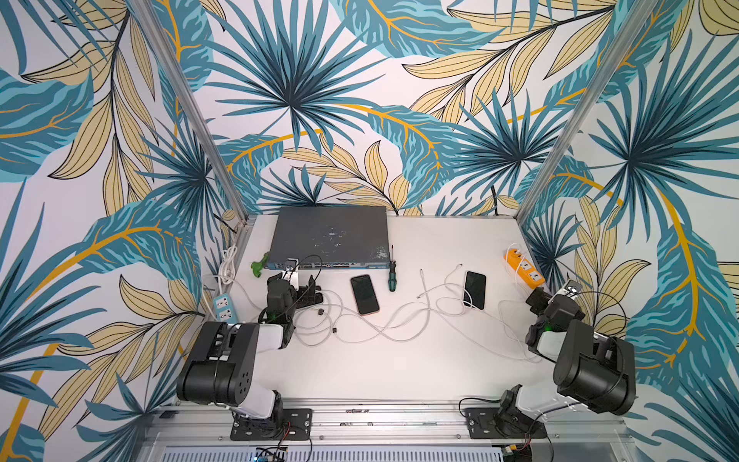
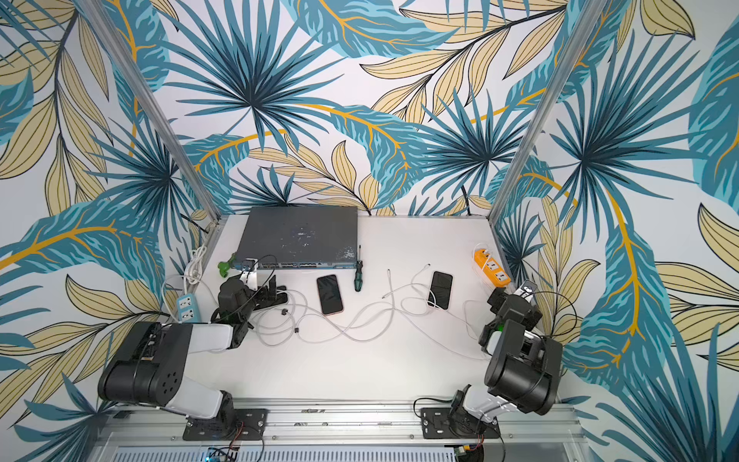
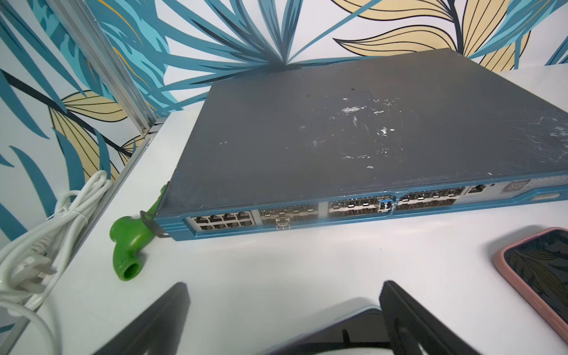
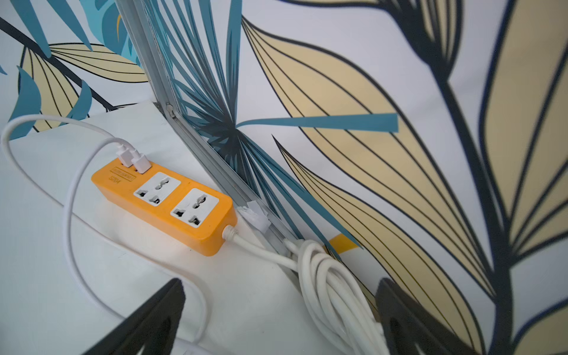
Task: Plug the charging cable into the phone
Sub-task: Pick up the phone at the center of the board.
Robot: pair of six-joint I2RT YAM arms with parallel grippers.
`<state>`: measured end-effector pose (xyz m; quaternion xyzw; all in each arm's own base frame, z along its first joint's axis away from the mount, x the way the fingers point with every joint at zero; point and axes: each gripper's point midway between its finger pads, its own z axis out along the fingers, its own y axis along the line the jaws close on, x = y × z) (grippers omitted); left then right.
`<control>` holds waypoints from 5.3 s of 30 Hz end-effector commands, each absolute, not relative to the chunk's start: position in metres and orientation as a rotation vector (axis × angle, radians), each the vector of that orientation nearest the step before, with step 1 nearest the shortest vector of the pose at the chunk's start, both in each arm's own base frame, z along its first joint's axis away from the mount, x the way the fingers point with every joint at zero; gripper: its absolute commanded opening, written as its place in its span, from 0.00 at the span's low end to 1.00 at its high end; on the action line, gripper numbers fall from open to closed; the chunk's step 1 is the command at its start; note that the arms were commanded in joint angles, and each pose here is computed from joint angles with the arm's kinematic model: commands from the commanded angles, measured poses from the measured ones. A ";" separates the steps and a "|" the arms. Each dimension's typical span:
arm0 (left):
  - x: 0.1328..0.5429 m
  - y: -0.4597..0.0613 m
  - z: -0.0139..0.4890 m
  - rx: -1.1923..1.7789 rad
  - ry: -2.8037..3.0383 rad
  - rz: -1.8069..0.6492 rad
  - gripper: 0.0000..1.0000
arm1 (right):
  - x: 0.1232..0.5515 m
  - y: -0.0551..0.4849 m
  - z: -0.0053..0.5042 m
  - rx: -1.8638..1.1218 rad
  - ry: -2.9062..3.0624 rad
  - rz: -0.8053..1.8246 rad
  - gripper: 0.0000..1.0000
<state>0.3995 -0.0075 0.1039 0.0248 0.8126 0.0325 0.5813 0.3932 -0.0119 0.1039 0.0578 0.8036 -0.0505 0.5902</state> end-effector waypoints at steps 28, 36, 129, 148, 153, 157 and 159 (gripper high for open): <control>0.404 -0.004 0.113 0.045 1.869 0.081 1.00 | 0.395 -0.012 0.111 0.136 1.846 -0.109 1.00; 0.404 -0.004 0.115 0.044 1.865 0.083 1.00 | 0.397 -0.003 0.110 0.084 1.862 -0.076 1.00; 0.292 -0.220 0.248 0.341 2.310 -0.925 0.99 | 0.413 0.250 0.202 -0.488 2.529 0.209 0.56; 0.331 -0.424 0.267 0.900 2.058 -1.145 0.84 | 0.296 0.296 0.259 -0.317 2.594 1.006 0.52; 0.338 -0.440 0.265 0.921 2.053 -1.200 0.79 | 0.273 0.305 0.267 -0.323 2.577 1.143 0.52; 0.338 -0.445 0.267 0.933 2.049 -1.235 0.74 | 0.265 0.307 0.265 -0.314 2.584 1.173 0.52; 0.338 -0.446 0.270 0.934 2.043 -1.243 0.72 | 0.262 0.308 0.260 -0.312 2.602 1.181 0.52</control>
